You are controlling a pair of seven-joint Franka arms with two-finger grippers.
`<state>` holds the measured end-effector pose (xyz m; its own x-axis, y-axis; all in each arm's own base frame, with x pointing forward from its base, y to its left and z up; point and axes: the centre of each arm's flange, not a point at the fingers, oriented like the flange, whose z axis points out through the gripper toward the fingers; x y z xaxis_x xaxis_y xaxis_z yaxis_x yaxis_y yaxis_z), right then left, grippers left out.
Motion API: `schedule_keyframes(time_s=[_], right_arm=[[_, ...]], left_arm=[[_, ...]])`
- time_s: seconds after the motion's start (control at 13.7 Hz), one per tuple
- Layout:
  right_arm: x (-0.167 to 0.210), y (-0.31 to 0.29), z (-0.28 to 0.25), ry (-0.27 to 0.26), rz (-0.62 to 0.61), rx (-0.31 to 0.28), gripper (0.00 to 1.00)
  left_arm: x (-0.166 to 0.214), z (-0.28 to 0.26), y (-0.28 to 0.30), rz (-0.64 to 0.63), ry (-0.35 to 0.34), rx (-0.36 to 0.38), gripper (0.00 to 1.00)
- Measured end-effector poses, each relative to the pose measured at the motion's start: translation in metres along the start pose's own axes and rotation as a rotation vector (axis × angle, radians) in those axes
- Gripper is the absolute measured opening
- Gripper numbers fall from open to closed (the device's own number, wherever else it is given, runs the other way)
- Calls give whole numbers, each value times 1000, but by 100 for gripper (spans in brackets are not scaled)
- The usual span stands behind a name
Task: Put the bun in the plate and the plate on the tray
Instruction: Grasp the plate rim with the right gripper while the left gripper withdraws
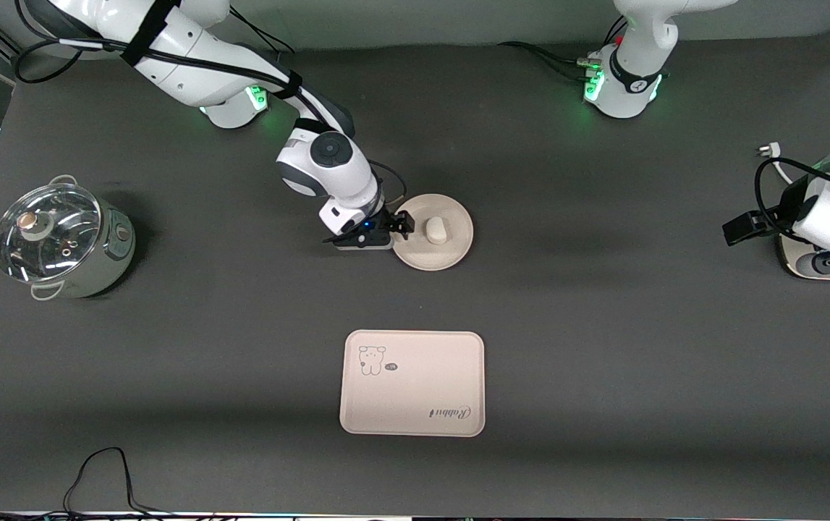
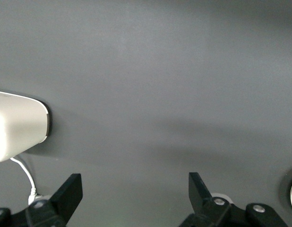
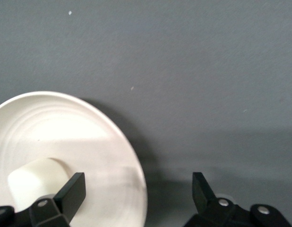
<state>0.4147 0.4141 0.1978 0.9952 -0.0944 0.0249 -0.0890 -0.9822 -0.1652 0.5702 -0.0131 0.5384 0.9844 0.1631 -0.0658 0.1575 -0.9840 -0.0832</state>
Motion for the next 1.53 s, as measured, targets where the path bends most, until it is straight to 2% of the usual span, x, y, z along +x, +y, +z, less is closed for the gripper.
schedule_keyframes(time_s=[0.29,0.51,0.58,0.66,0.8,0.95,1.09,1.17,1.24,1.31,1.38,1.53], right_arm=[[-10,-5,8,-7,-1,-7,96],[-13,-3,14,-8,-10,-23,85],[-14,-2,17,-10,-7,-25,84],[-15,-2,19,-13,-6,-27,77],[-15,-2,21,-16,-1,-27,53],[-14,-2,20,-15,7,-27,49],[-10,-2,18,-9,24,-23,25],[-5,-1,16,-4,37,-19,25],[0,0,15,1,51,-16,19],[6,2,13,6,61,-13,9],[12,2,10,14,74,-7,5],[23,1,4,28,89,5,5]], left_arm=[[-1,0,1,50,-2,0,100],[-3,-3,-1,58,-23,3,100],[-4,-5,-1,60,-29,3,100],[-5,-5,0,62,-38,4,100],[-6,-5,1,64,-44,3,100],[-6,-6,2,64,-42,-2,100],[-5,-11,2,65,-29,-6,100],[-5,-14,3,66,-19,-8,100],[-4,-17,4,67,-10,-10,100],[-4,-19,5,69,-5,-11,100],[-4,-19,7,72,-4,-11,100],[-4,-21,8,73,3,-12,100]])
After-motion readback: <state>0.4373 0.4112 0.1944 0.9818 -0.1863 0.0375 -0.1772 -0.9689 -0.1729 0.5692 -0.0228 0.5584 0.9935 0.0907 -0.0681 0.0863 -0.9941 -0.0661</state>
